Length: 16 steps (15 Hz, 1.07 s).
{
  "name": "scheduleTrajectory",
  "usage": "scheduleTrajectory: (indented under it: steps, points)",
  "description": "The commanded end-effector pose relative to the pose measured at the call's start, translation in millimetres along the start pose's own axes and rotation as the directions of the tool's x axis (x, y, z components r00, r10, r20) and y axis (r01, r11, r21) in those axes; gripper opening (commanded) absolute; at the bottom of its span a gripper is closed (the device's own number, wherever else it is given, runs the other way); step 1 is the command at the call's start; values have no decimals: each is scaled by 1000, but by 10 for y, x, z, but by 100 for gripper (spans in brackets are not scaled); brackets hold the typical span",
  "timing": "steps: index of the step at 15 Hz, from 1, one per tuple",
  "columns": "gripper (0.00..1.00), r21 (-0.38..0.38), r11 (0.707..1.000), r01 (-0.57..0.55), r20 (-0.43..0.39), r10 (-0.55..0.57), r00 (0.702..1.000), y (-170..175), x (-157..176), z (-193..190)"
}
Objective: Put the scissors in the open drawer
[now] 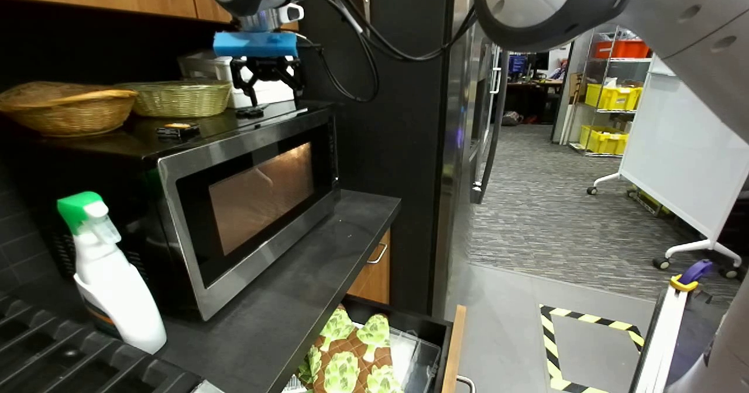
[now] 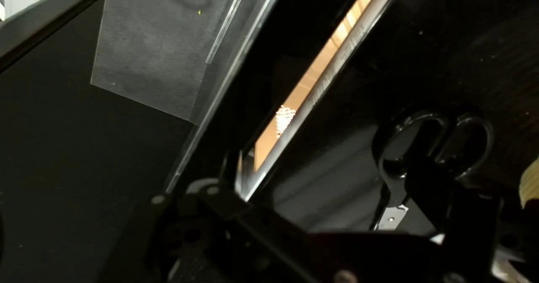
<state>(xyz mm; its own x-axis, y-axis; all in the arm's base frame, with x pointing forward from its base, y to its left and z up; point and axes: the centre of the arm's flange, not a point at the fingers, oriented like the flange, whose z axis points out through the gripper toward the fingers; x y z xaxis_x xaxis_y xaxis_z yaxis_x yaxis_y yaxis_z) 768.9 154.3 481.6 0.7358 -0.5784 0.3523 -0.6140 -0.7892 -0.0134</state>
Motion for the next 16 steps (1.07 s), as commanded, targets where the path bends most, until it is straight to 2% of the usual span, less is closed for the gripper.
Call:
scheduleTrajectory:
  steps: [1,16]
  points:
    - [100,-6,1000,10,-1,-10,1000,-141,99,-48]
    - [100,-32,999,6,-7,-6,1000,-157,92,-82]
